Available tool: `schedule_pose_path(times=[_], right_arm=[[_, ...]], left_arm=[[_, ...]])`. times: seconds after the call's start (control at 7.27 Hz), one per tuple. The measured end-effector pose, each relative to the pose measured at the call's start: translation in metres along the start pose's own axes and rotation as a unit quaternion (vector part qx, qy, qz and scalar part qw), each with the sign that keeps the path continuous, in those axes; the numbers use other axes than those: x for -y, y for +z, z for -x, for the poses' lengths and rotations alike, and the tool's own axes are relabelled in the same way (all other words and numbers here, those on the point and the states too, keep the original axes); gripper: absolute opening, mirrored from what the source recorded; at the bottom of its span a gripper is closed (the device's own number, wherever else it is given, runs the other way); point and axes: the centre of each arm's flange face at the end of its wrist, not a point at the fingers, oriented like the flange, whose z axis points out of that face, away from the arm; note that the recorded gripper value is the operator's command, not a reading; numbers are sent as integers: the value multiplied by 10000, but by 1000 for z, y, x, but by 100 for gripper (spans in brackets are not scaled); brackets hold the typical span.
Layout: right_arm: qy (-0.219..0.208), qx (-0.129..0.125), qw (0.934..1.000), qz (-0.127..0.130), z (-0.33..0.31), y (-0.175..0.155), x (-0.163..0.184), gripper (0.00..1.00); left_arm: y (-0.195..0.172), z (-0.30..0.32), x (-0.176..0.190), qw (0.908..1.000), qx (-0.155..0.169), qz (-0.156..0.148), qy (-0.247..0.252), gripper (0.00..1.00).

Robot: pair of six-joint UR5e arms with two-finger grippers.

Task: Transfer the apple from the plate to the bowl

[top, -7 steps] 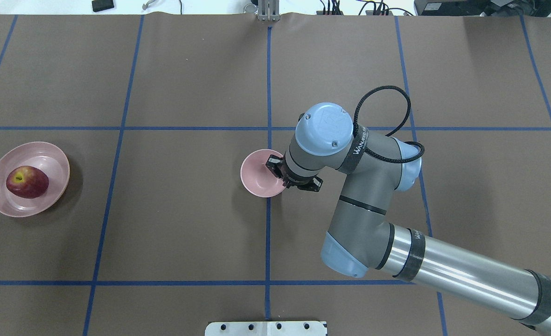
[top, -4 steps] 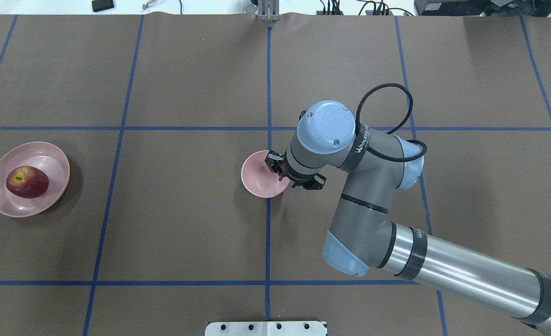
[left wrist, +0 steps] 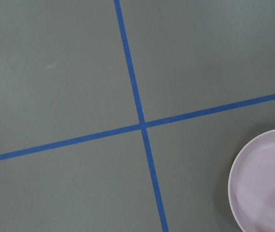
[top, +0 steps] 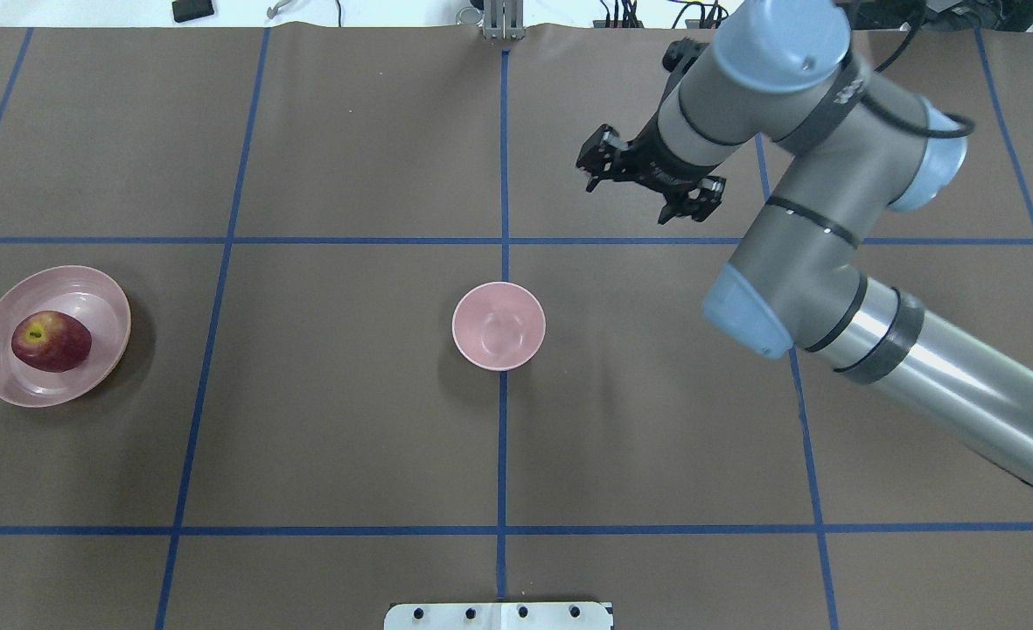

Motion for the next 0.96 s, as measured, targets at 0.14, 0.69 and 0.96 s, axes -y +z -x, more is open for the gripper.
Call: schedule_pose_path(times=[0.14,0.69,0.96], right_arm=[[-337,-219,9992,-71,-49,-16,46,100],[-1877,-964,9773,212,-280,-86,151,100],[-2523,-1150,9599,422,-407,-108,150,100]], left_arm=[[-1,-2,1,9998,12,-137,149,98],[15,-47,20,9976,-195,-236,623,99],[31,-83,33,9975,-328,-209,586,100]])
